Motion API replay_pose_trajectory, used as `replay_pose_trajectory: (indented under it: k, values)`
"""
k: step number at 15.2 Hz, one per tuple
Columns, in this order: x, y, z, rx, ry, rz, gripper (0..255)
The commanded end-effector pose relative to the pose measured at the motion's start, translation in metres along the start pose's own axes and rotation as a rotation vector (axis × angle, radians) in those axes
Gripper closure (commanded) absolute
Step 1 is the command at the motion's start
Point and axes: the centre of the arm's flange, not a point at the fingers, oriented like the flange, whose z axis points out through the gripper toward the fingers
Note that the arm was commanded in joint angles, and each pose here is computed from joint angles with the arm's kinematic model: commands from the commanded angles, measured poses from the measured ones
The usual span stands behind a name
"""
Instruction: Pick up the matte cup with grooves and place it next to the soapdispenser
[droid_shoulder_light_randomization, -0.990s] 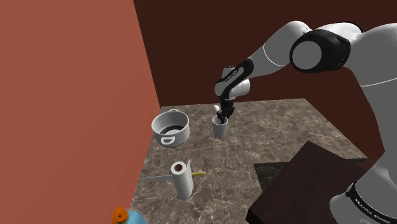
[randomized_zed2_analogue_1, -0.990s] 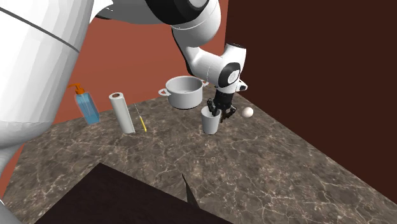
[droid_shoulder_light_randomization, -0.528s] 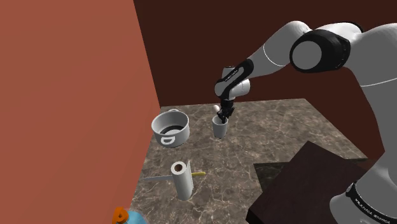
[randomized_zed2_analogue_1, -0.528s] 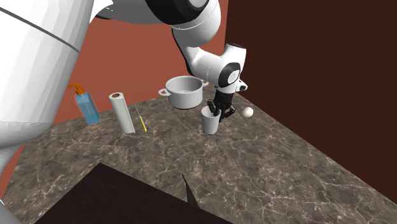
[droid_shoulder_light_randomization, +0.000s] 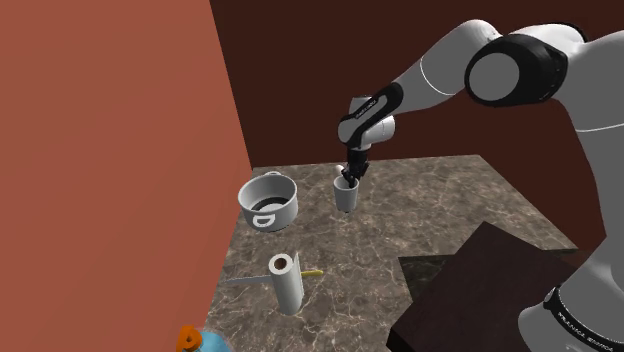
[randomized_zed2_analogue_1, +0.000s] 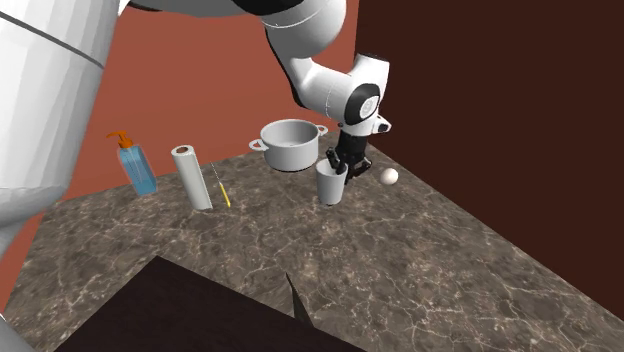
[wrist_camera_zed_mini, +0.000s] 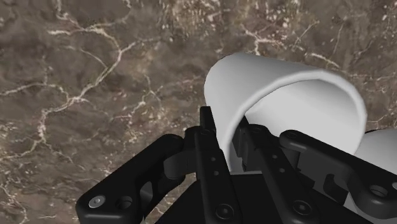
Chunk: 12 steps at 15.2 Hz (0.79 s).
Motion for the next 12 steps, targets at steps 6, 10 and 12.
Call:
replay_pose_trajectory:
  k: [6,10,12]
  values:
    - [0.000,-0.004,-0.038,0.000,0.000,0.000,255]
    - [0.000,-0.006,-0.059,0.000,0.000,0.000,255]
    - [-0.001,-0.008,-0.069,0.000,0.000,0.000,255]
